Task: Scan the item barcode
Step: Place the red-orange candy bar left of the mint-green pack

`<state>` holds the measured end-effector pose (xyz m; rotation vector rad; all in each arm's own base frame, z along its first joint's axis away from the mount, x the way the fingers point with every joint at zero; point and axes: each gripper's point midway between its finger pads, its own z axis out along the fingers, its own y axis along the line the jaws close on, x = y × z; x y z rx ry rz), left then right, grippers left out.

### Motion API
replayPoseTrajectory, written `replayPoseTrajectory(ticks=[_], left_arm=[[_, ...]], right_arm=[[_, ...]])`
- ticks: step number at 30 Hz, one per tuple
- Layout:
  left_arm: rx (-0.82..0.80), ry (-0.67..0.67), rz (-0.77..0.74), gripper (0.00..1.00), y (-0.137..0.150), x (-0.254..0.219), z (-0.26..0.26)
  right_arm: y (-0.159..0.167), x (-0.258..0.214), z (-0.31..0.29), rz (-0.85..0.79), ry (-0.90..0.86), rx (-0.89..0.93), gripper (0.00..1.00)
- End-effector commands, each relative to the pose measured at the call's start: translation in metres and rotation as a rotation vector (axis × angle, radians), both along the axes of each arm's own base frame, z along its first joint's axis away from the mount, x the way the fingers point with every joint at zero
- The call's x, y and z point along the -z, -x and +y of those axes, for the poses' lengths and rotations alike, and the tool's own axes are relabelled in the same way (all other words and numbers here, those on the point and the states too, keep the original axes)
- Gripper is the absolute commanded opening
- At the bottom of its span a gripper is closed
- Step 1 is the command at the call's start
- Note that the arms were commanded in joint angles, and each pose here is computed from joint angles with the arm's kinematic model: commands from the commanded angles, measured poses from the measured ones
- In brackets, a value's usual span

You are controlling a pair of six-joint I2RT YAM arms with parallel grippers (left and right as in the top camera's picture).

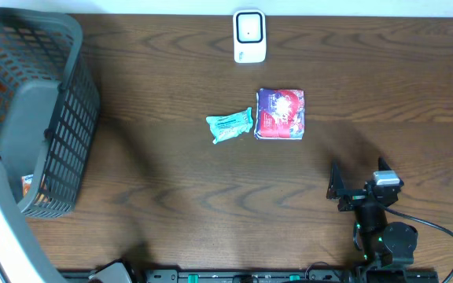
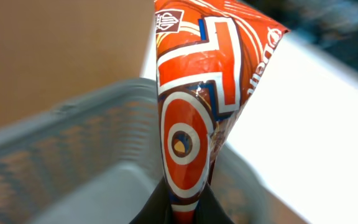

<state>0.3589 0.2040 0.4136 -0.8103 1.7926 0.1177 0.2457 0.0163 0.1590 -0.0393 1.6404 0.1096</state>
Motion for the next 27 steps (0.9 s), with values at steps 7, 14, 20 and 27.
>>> replayPoseTrajectory(ticks=[7, 14, 20, 27], left_arm=[[0.516, 0.295, 0.034, 0.08, -0.042, 0.022, -0.184], [0.785, 0.236, 0.269, 0.07, -0.064, 0.09, -0.283], [0.704, 0.149, 0.46, 0.08, -0.089, 0.162, -0.298], [0.617, 0.107, 0.676, 0.07, -0.106, 0.249, -0.29]], right_arm=[[0.0, 0.001, 0.004, 0.001, -0.006, -0.014, 0.99], [0.0, 0.001, 0.004, 0.001, -0.006, -0.014, 0.99], [0.0, 0.001, 0.004, 0.0, -0.006, -0.014, 0.99], [0.0, 0.001, 0.004, 0.0, -0.006, -0.014, 0.99]])
